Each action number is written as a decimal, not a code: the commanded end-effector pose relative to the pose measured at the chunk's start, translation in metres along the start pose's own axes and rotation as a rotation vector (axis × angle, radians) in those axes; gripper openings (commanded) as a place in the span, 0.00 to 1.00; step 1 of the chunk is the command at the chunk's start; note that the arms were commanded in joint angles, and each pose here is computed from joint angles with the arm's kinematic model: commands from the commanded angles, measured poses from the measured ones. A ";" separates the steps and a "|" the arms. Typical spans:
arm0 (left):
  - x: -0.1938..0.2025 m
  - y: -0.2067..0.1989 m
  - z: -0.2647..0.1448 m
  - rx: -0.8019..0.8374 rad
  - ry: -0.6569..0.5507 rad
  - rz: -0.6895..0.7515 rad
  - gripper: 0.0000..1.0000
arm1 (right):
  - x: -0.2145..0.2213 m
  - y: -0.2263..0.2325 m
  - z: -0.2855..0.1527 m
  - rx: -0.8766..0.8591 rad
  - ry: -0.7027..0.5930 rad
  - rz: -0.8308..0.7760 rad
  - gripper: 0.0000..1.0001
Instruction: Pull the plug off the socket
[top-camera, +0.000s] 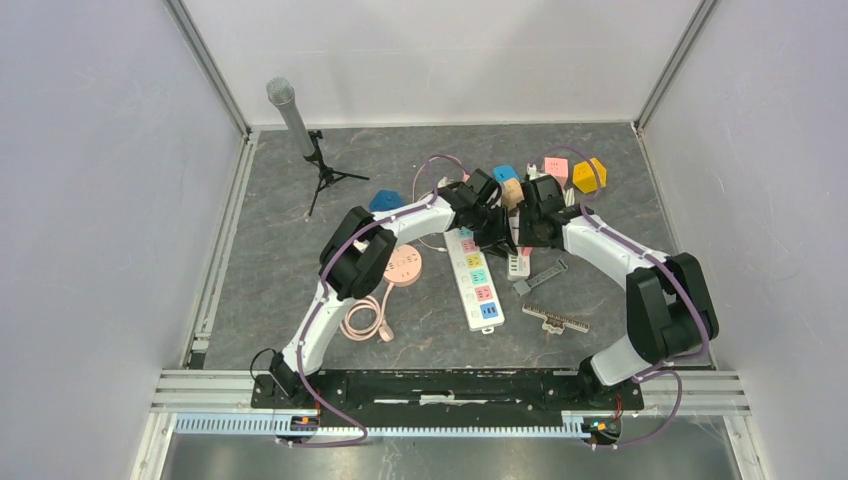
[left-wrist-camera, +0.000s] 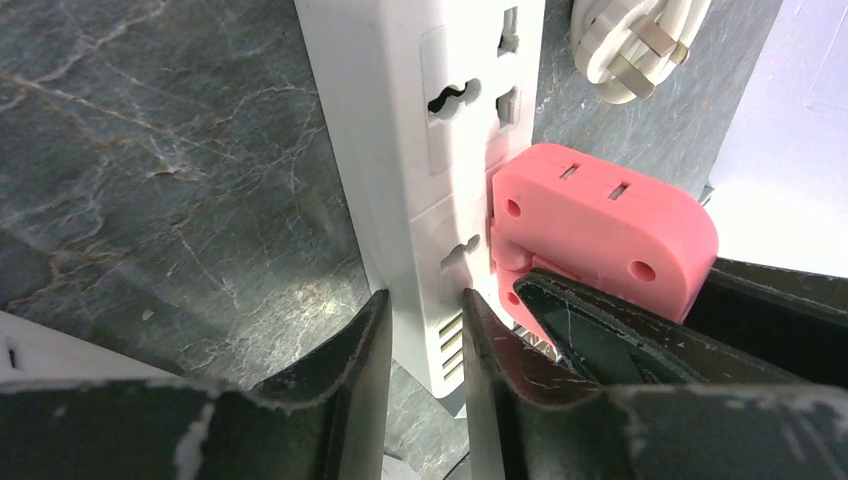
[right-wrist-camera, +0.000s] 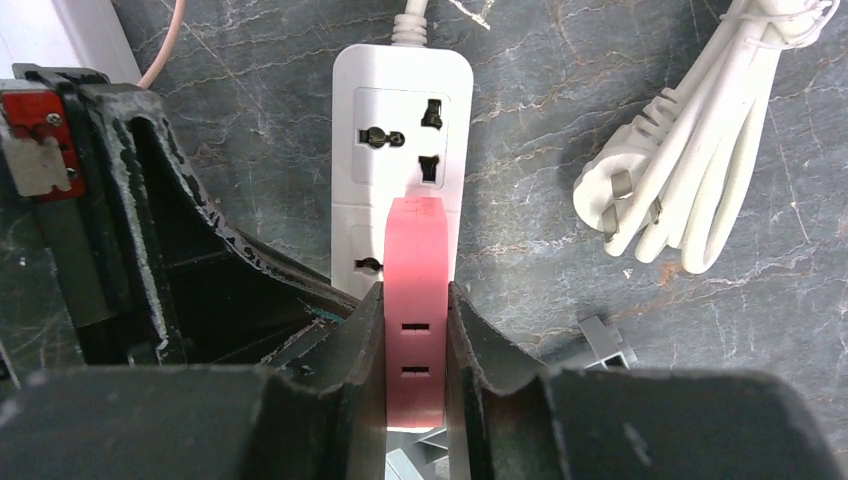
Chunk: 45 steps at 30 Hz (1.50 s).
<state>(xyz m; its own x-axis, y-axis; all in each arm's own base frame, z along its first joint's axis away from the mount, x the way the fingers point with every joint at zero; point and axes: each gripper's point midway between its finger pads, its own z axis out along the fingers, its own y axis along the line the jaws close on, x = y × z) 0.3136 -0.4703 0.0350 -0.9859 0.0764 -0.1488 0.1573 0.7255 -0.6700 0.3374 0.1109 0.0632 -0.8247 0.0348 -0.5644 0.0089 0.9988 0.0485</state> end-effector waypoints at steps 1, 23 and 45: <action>0.025 0.038 0.011 -0.140 0.067 0.009 0.33 | -0.030 0.013 -0.017 -0.076 -0.102 0.043 0.00; 0.010 0.002 -0.011 -0.076 0.058 0.095 0.41 | -0.073 -0.032 -0.053 0.016 -0.232 0.080 0.00; -0.001 -0.035 -0.227 -0.176 -0.431 0.445 1.00 | 0.002 -0.148 -0.035 -0.090 -0.282 0.614 0.22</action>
<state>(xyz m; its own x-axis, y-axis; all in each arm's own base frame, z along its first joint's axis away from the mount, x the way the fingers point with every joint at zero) 0.2941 -0.3918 0.2319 -0.7890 0.1257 -0.6014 0.5059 0.6884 -0.5198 0.2863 -0.0510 0.0554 -0.6044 0.5678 -0.5589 0.4807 0.8193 0.3125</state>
